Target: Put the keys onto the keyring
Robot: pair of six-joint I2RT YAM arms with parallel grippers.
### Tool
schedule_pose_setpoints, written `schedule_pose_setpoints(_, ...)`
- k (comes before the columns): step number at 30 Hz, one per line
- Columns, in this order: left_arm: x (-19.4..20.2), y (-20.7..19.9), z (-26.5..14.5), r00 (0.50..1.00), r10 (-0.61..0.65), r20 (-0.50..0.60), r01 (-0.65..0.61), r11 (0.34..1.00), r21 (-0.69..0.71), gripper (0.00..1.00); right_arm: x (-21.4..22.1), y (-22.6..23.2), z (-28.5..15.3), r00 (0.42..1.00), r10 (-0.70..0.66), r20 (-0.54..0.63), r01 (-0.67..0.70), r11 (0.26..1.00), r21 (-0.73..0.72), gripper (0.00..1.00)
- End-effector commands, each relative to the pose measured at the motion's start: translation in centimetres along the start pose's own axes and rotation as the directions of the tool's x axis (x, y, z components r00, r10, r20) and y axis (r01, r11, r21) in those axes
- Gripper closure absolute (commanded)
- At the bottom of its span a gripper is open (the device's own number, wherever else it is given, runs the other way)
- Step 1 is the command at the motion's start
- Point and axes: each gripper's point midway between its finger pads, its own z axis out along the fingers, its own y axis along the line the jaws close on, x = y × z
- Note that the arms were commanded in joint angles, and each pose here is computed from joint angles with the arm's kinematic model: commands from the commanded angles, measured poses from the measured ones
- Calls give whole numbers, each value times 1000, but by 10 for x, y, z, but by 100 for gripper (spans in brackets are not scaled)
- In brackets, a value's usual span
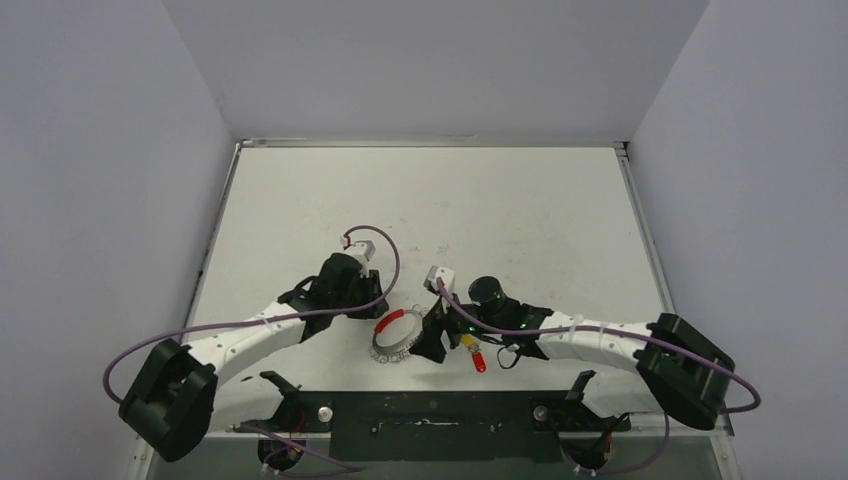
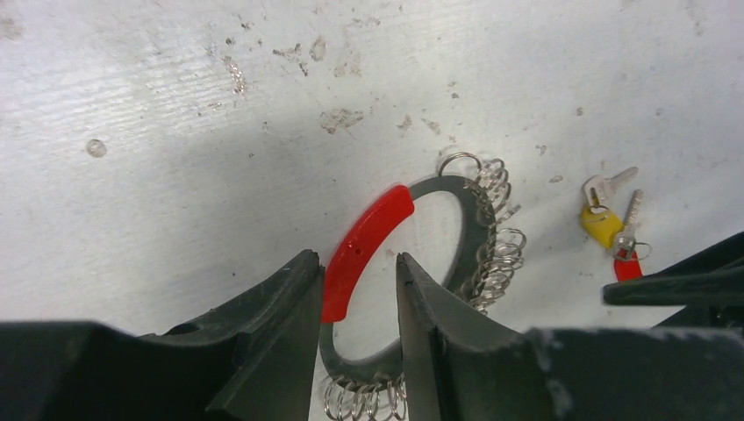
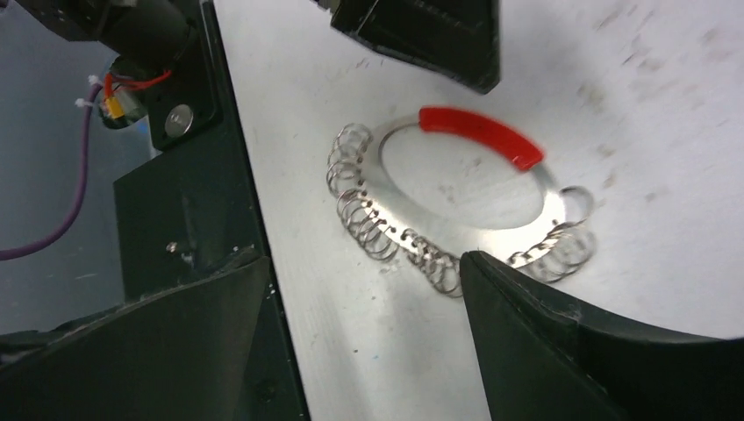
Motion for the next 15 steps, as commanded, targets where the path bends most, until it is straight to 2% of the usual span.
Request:
schedule_pose_setpoints(1, -16, 0, -26, 993, 49, 104, -50, 999, 4, 65, -46, -26, -36, 976, -211, 57, 195, 958, 210, 9)
schedule_pose_setpoints(2, -18, -1, -31, 991, 46, 129, -48, 999, 15, 64, -53, -32, -44, 974, -212, 76, 188, 952, 241, 2)
schedule_pose_setpoints(3, -23, -2, -39, 985, 37, 170, -42, 999, 24, 62, -62, -38, -53, 975, -192, 108, 156, 948, 277, 0)
schedule_pose_setpoints(6, -29, 2, -52, 967, 0, 255, -9, 999, 33, 58, -77, -62, -72, 983, -76, 165, 14, 938, 346, 0)
schedule_pose_setpoints(8, -29, 4, -59, 956, -35, 291, 22, 999, 47, 43, -79, -78, -80, 984, 10, 178, -80, 917, 390, 0)
schedule_pose_setpoints(10, -28, 4, -65, 946, -85, 312, 65, 995, 73, 31, -68, -100, -87, 977, 140, 163, -201, 865, 460, 0)
schedule_pose_setpoints(12, -24, 3, -68, 941, -115, 318, 87, 991, 102, 23, -56, -111, -85, 960, 247, 131, -279, 836, 473, 0)
schedule_pose_setpoints(15, -21, 2, -70, 932, -160, 326, 121, 983, 138, 22, -41, -115, -75, 936, 336, 100, -346, 836, 427, 0)
